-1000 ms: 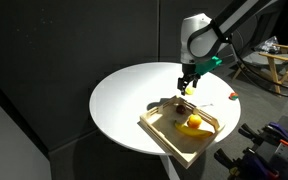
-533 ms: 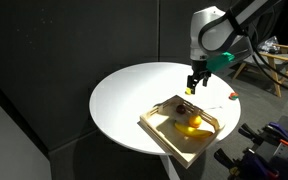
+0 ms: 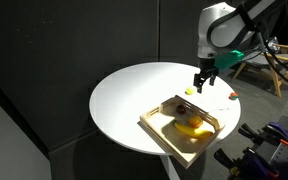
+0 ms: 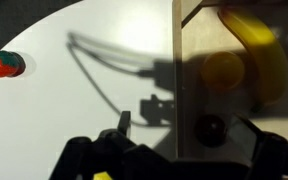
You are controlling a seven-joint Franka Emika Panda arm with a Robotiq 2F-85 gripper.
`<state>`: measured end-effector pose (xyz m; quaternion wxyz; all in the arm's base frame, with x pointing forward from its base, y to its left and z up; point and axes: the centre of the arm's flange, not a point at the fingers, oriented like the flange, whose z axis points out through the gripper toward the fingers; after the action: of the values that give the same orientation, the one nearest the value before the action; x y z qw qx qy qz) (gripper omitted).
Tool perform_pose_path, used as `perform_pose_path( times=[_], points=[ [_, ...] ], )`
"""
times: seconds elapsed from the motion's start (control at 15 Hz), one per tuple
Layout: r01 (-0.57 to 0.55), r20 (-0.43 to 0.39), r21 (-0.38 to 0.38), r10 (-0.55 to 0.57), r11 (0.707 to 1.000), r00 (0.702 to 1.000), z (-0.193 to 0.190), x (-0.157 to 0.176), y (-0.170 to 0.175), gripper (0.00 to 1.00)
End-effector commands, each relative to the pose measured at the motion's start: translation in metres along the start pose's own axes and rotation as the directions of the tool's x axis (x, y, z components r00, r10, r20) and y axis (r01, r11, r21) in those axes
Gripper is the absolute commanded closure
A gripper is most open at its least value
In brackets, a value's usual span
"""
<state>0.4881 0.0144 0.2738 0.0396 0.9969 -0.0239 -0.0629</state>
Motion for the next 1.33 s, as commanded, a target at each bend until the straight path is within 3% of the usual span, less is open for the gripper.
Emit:
perform_pose_path(
  times=[0.0,0.6,1.27],
  points=[
    [0.024,0.002,-0.011,-0.024,1.000,1.000,-0.008,-0.012,0.006,0.00],
    [0.162,-0.016,-0.020,-0.163,0.987,0.987,-0.009,-0.001,-0.015,0.00],
    [0.162,-0.055,0.011,-0.161,0.987,0.985,0.006,0.021,-0.042,0.00]
  ],
)
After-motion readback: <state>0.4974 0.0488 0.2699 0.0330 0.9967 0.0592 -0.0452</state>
